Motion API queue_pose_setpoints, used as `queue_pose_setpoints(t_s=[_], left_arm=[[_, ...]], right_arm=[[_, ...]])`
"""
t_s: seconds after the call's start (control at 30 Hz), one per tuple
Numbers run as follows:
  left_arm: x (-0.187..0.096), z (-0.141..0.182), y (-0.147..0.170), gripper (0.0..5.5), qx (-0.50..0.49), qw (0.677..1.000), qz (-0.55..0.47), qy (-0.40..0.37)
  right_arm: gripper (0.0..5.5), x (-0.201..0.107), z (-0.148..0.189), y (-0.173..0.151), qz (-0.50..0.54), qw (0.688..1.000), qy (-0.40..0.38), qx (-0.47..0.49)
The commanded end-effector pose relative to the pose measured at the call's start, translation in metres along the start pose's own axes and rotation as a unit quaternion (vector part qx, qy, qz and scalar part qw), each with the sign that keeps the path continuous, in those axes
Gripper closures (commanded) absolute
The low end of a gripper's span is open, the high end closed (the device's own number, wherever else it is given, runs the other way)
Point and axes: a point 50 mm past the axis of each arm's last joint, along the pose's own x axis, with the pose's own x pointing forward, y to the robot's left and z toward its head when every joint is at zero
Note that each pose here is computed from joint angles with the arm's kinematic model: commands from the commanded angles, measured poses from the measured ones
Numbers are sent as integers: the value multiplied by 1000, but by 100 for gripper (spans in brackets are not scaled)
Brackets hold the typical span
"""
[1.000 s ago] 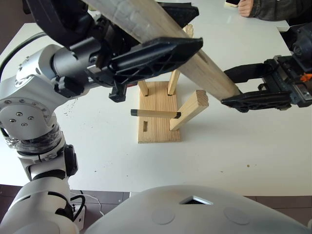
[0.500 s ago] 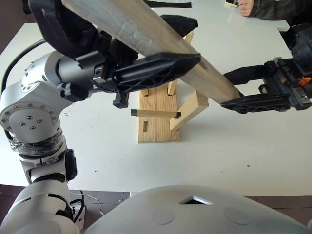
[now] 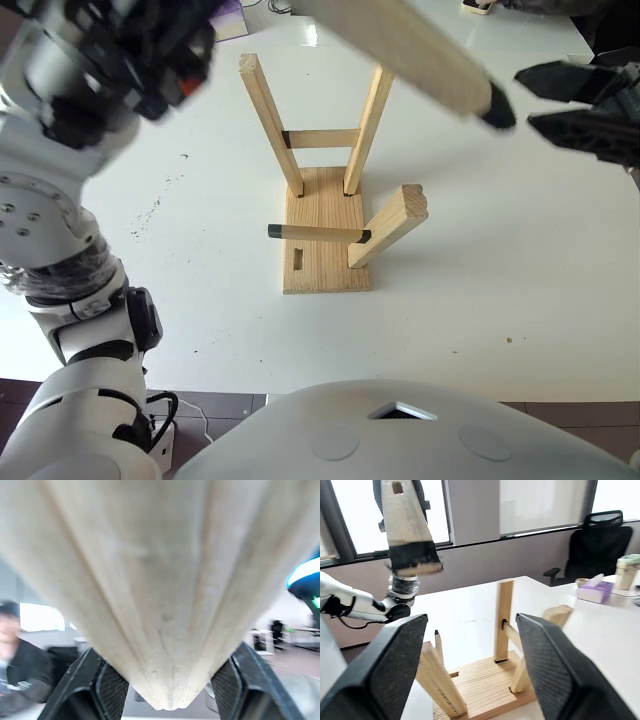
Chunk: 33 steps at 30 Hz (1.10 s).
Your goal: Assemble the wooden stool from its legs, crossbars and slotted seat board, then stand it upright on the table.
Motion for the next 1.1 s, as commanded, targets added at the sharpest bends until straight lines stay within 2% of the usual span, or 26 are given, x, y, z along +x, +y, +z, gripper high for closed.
queue_pose_setpoints(t_s=[0.03, 0.2, 0.3, 0.37, 0.6, 0.83, 1.1], left_arm=[[-25, 14, 1, 345, 57, 995, 55, 62], [-71, 17, 5, 345, 101, 974, 126, 158], [-97, 16, 19, 345, 106, 964, 149, 192], [-109, 12, 16, 345, 96, 962, 134, 219], [-127, -44, -4, 345, 51, 942, 42, 328], [-140, -67, -14, 345, 21, 937, 34, 347], [-142, -82, -25, 345, 9, 941, 27, 336]], right_arm=[[227, -15, -24, -5, -52, 998, 9, 16], [227, -40, -56, 5, -121, 992, 20, 36], [227, -50, -72, 19, -153, 987, 17, 43], [227, -51, -78, 22, -167, 985, 15, 45], [227, -50, -82, 20, -178, 983, 24, 38], [227, -46, -81, 18, -163, 985, 45, 29], [227, -41, -82, 17, -155, 986, 64, 18]])
